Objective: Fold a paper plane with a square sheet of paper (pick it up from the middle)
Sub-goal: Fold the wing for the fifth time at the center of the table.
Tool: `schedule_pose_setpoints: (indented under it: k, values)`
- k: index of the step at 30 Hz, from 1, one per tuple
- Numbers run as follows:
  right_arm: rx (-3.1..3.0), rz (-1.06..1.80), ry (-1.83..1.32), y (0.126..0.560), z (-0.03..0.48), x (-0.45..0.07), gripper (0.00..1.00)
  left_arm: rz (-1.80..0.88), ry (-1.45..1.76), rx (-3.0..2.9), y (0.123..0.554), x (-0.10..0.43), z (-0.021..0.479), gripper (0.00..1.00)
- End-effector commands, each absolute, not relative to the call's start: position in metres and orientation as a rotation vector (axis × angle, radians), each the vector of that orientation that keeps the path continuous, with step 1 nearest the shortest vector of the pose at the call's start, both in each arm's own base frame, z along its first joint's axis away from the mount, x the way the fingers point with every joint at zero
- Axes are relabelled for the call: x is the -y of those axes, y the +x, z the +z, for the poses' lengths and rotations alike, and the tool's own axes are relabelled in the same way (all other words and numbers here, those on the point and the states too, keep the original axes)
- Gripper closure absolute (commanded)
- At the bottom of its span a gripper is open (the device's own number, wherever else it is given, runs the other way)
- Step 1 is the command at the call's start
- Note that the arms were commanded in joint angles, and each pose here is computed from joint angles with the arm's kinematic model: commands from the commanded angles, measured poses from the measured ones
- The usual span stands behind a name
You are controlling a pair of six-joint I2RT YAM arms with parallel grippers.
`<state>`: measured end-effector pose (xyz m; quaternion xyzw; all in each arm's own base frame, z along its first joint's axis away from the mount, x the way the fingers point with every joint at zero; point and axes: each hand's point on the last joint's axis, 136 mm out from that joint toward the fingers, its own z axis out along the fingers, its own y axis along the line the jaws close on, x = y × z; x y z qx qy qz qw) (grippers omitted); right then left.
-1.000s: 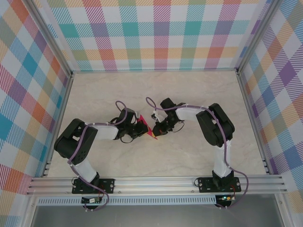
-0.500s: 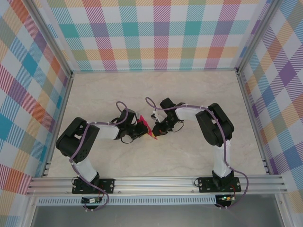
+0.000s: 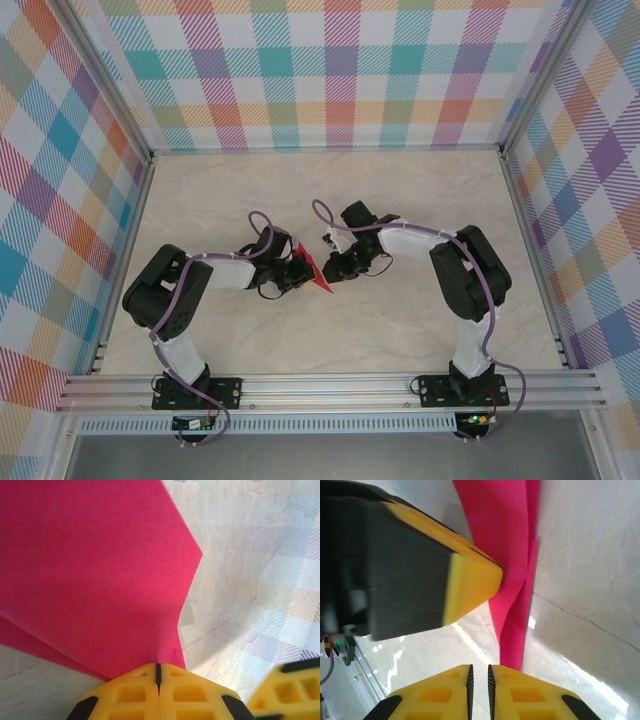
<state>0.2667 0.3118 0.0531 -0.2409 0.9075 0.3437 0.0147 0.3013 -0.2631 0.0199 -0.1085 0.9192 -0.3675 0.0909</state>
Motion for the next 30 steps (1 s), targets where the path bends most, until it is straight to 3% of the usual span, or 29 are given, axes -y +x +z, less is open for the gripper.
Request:
schedule_pose_setpoints:
  k: [1,9,30]
  values:
    - [-2.781,1.056,-0.737,0.269,0.062,-0.315,0.82,-0.950,-0.361,-2.838,0.289,0.251,-0.007,1.00]
    - [-2.841,1.054,-0.827,0.254,0.044,-0.329,0.89,-0.923,-0.389,-2.850,0.289,0.249,-0.008,1.00]
    - [-2.962,0.817,-0.835,0.254,0.010,-0.305,0.92,-0.865,-0.426,-2.873,0.288,0.243,-0.013,1.00]
